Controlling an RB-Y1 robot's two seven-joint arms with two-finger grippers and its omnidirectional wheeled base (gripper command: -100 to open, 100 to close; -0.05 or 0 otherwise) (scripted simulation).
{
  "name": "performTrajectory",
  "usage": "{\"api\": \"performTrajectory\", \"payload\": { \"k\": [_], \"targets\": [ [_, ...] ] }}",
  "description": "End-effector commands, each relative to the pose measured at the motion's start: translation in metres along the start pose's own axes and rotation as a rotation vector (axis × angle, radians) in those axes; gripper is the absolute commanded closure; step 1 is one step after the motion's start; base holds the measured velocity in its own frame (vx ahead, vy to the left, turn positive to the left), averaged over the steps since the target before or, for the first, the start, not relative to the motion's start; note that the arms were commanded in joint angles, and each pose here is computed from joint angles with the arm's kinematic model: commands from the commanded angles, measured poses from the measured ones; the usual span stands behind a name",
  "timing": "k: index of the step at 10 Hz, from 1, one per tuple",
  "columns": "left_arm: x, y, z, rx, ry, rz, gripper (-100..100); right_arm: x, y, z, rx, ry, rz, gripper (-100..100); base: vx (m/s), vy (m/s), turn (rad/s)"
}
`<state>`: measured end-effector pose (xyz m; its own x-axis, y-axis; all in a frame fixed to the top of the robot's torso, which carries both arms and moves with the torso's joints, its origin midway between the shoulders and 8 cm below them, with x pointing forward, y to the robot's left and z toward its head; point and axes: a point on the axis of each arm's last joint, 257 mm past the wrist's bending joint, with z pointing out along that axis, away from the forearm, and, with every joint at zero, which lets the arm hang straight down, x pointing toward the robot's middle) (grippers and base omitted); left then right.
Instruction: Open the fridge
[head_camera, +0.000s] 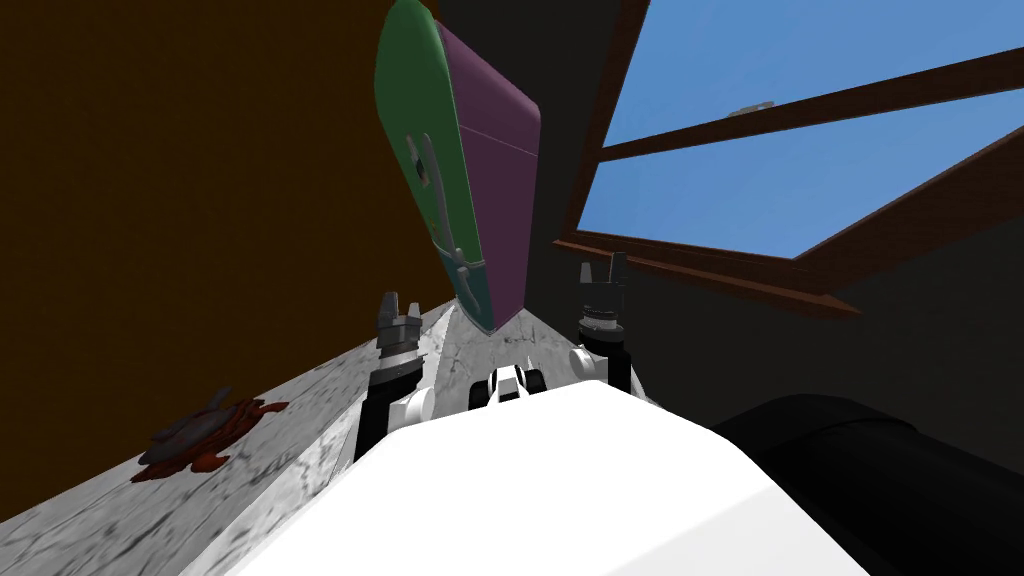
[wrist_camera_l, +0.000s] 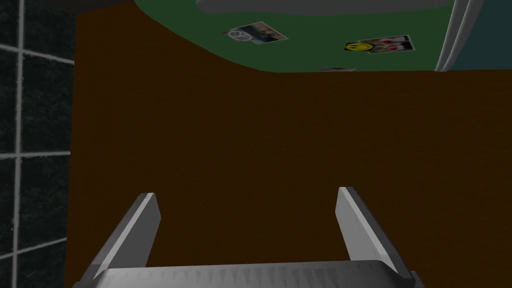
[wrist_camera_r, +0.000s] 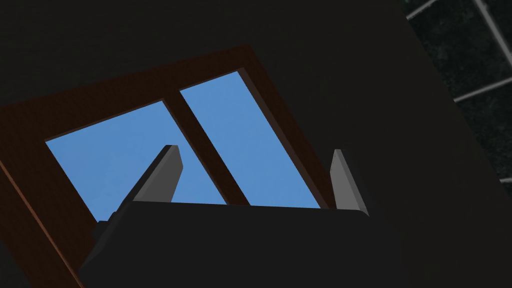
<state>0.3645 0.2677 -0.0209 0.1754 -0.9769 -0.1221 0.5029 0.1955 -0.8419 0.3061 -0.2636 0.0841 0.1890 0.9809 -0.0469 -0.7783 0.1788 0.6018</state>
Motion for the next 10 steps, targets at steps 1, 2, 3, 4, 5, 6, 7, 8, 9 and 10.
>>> {"api": "performTrajectory", "payload": {
  "k": [1, 2, 3, 4, 5, 6, 7, 8, 9, 10],
  "targets": [
    [0.003, 0.011, -0.001, -0.022, 0.055, 0.033, -100, 0.0, 0.0, 0.0, 0.0, 0.0, 0.0, 0, 0.08, -0.047, 0.054],
    [0.002, 0.016, -0.002, -0.034, 0.071, 0.045, -100, 0.0, 0.0, 0.0, 0.0, 0.0, 0.0, 0, 0.104, -0.052, 0.047],
    [0.001, 0.022, -0.002, -0.048, 0.084, 0.055, -100, 0.0, 0.0, 0.0, 0.0, 0.0, 0.0, 0, 0.145, -0.067, 0.062],
    [-0.001, 0.029, -0.003, -0.062, 0.094, 0.064, -100, 0.0, 0.0, 0.0, 0.0, 0.0, 0.0, 0, 0.175, -0.069, 0.084],
    [-0.006, 0.041, -0.003, -0.093, 0.105, 0.078, -100, 0.0, 0.0, 0.0, 0.0, 0.0, 0.0, 0, 0.204, -0.071, 0.129],
    [-0.009, 0.048, -0.004, -0.109, 0.106, 0.082, -100, 0.0, 0.0, 0.0, 0.0, 0.0, 0.0, 0, 0.208, -0.119, 0.092],
    [-0.013, 0.054, -0.004, -0.124, 0.104, 0.085, -100, 0.0, 0.0, 0.0, 0.0, 0.0, 0.0, 0, 0.183, -0.128, 0.062],
    [-0.02, 0.066, -0.005, -0.155, 0.092, 0.086, -100, 0.0, 0.0, 0.0, 0.0, 0.0, 0.0, 0, 0.181, -0.146, 0.134],
    [-0.024, 0.072, -0.005, -0.17, 0.083, 0.084, -100, 0.0, 0.0, 0.0, 0.0, 0.0, 0.0, 0, 0.21, -0.122, 0.101],
    [-0.032, 0.083, -0.006, -0.198, 0.064, 0.078, -100, 0.0, 0.0, 0.0, 0.0, 0.0, 0.0, 0, 0.248, -0.147, 0.095]
  ]
}}
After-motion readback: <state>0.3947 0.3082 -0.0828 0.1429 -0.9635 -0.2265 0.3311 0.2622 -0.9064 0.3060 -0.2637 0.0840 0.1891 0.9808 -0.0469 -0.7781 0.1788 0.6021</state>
